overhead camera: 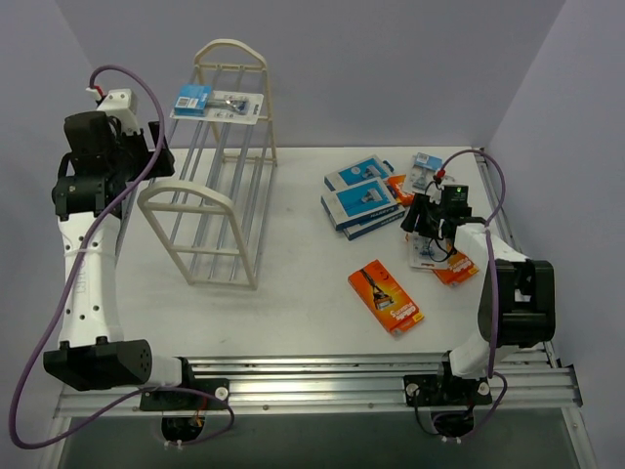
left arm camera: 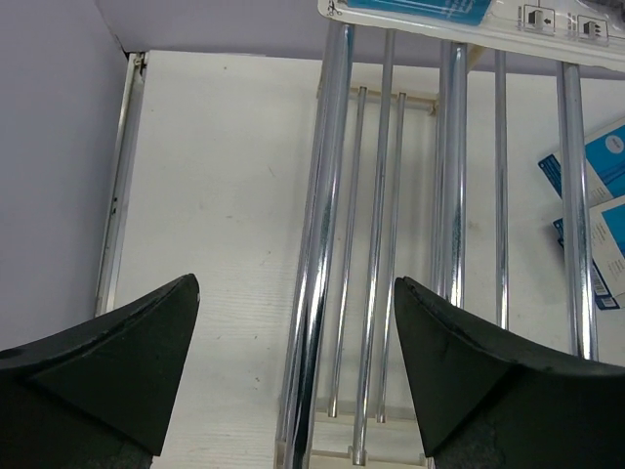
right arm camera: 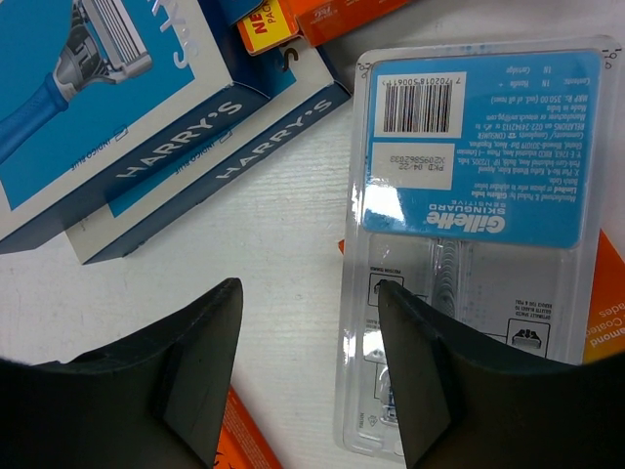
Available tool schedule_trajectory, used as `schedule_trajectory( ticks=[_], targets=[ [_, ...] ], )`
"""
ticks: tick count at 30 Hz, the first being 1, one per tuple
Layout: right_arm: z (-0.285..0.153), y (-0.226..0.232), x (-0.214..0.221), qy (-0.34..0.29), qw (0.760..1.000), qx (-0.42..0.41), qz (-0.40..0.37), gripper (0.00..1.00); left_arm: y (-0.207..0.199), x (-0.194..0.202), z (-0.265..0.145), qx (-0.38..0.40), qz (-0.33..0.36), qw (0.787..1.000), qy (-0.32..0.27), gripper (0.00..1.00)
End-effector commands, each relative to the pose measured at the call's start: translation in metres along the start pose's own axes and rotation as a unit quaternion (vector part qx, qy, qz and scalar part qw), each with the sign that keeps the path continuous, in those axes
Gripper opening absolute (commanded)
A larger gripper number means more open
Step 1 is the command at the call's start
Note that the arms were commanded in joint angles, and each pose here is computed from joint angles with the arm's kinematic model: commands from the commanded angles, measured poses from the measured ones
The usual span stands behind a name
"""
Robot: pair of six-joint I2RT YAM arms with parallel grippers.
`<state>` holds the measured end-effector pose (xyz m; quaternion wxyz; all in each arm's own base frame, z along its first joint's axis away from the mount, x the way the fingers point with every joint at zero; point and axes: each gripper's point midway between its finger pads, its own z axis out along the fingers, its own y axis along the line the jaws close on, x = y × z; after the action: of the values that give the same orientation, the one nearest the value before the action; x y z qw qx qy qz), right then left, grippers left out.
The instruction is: Place and organize the shaving razors onto the shelf
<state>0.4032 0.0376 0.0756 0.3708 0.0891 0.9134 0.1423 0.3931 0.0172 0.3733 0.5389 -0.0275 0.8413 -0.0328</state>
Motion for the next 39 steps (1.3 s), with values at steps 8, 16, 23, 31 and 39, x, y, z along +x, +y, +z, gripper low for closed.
schedule_trajectory(
  ticks=[8, 16, 23, 31, 39],
  targets=[
    [-0.023, -0.019, -0.032, -0.042, 0.996, 0.078, -0.019, 0.54, 0.027, -0.029, -0.057, -0.098, -0.045, 0.989, -0.100, 0.94],
    [-0.014, -0.043, -0.009, -0.007, 0.991, 0.129, -0.015, 0.53, 0.011, -0.019, -0.081, -0.064, -0.075, 0.986, -0.135, 0.95],
    [0.004, -0.050, 0.013, 0.030, 0.991, 0.132, -0.011, 0.51, 0.011, -0.022, -0.087, -0.077, -0.056, 0.985, -0.142, 0.97],
    [0.015, -0.051, 0.025, 0.054, 0.991, 0.124, -0.010, 0.30, 0.013, -0.029, -0.087, -0.086, -0.057, 0.984, -0.142, 0.97],
    [-0.001, -0.041, 0.008, 0.046, 0.992, 0.114, -0.018, 0.00, 0.024, -0.059, -0.105, -0.111, -0.051, 0.980, -0.159, 0.95]
  ],
)
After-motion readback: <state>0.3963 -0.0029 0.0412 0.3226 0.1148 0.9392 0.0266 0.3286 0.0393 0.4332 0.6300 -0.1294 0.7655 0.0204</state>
